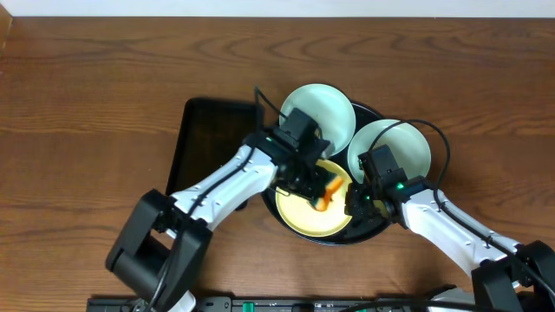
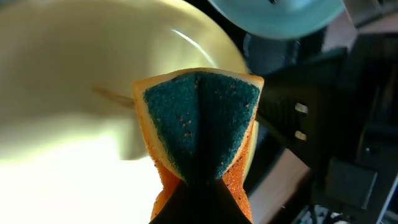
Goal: Clean dirty plates on tray and stack at the side
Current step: 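Scrub the yellow plate with the sponge in the left gripper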
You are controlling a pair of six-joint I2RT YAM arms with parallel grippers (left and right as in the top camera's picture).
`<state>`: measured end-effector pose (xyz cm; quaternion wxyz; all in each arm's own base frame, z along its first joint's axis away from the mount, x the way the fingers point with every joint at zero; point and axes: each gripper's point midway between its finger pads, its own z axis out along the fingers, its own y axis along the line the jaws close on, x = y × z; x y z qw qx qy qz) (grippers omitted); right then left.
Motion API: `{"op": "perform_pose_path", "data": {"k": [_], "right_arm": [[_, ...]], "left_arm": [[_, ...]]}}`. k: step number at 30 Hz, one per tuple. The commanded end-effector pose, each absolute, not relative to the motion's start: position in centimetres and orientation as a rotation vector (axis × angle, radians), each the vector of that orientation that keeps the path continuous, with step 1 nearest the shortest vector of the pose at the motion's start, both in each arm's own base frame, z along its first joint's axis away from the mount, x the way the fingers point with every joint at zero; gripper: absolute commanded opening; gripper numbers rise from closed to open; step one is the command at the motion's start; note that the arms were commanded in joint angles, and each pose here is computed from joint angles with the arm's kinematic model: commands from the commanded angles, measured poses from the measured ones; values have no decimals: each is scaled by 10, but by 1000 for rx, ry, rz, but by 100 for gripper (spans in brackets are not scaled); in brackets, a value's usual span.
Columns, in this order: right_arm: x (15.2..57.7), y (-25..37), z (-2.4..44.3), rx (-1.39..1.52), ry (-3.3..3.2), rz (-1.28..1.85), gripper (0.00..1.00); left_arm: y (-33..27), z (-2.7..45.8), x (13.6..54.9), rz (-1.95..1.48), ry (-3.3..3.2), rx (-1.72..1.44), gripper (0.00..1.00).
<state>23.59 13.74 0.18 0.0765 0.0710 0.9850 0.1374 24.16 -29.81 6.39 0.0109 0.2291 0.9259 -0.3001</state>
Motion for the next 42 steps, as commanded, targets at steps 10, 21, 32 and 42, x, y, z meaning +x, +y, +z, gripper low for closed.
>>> {"op": "perform_pose_path", "data": {"k": [10, 21, 32, 42], "right_arm": [[227, 133, -7, 206, 2993, 366, 1], [226, 132, -7, 208, 3000, 361, 1], [222, 130, -8, 211, 3016, 351, 1], [222, 130, -8, 211, 3016, 350, 9]], "left_arm": [[-323, 43, 225, -1018, 2948, 738, 8], [-288, 1, 253, -581, 2993, 663, 7], [-253, 37, 301, -353, 2840, 506, 7], [-238, 86, 297, -370, 2776, 470, 8]]}}
